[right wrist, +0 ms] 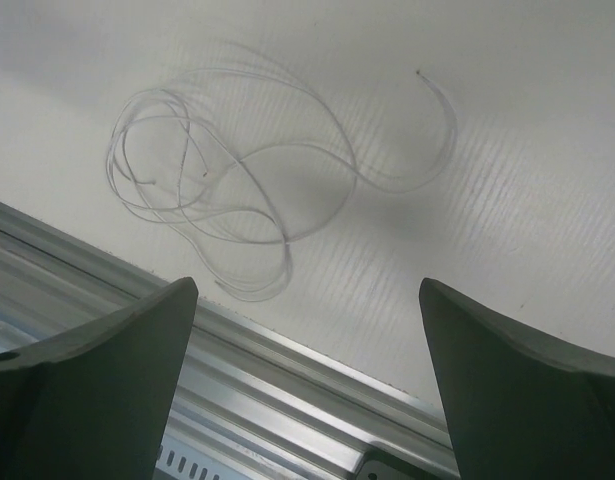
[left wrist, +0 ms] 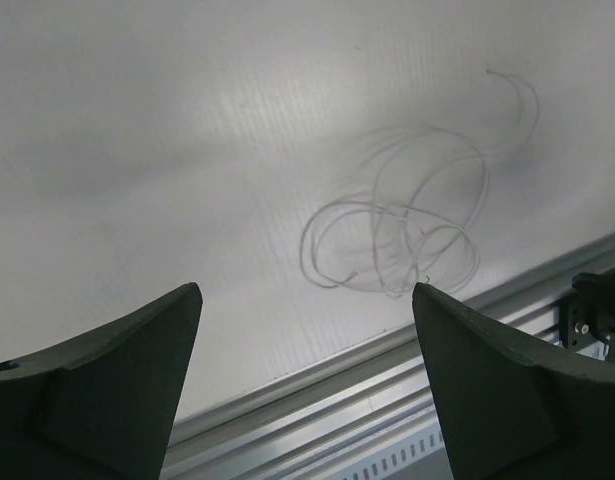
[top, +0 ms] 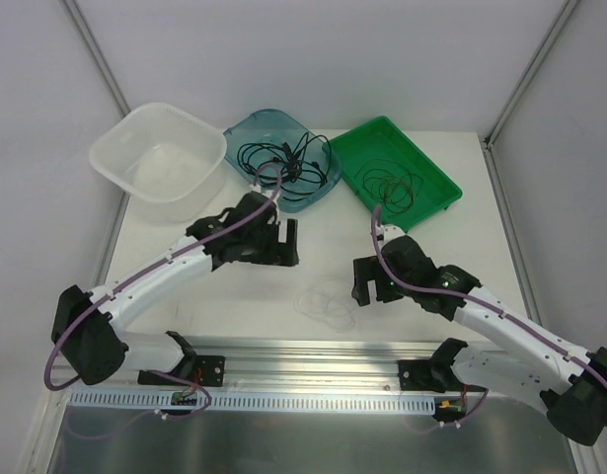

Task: Untangle the cables

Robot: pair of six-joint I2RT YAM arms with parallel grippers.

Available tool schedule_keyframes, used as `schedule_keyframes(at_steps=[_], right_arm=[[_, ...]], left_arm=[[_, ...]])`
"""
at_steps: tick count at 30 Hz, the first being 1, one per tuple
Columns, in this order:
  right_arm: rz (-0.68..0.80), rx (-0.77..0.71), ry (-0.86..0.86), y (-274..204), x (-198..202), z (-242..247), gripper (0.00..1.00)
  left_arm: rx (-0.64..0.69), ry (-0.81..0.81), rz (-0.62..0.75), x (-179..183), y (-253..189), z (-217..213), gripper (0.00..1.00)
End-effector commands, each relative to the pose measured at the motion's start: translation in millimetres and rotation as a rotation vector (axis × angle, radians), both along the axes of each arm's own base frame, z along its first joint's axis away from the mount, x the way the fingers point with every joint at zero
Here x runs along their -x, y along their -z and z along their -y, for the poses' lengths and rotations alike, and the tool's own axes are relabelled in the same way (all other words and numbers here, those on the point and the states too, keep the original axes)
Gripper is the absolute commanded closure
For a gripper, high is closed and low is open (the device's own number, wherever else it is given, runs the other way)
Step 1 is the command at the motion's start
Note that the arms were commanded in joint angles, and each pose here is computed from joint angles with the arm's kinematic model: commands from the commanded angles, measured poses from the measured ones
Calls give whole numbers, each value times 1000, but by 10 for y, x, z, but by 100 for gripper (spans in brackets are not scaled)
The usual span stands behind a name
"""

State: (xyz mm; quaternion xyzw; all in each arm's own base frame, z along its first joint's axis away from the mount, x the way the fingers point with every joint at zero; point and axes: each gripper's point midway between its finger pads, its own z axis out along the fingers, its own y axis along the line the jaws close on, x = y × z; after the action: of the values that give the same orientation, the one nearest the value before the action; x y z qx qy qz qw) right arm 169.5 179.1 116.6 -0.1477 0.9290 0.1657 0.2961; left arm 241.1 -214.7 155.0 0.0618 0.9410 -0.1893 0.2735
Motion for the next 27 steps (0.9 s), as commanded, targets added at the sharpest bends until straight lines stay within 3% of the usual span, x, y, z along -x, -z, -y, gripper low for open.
schedule_keyframes(at_steps=[1,8,15,24,27], right_arm=[[3,-20,58,-8,39,75,2],[11,-57,90,-34,122,155,2],[26,-74,104,-82,169,222,2],[16,-65,110,-2,159,218,3],[8,-68,102,36,153,180,3]], left_arm=[[40,-19,-13,144,45,414,13],[-112,157,-25,41,407,1028,27],[-235,237,-71,-109,898,1175,38],[-198,307,-221,205,1172,1260,57],[-211,300,-227,236,1209,1210,70]])
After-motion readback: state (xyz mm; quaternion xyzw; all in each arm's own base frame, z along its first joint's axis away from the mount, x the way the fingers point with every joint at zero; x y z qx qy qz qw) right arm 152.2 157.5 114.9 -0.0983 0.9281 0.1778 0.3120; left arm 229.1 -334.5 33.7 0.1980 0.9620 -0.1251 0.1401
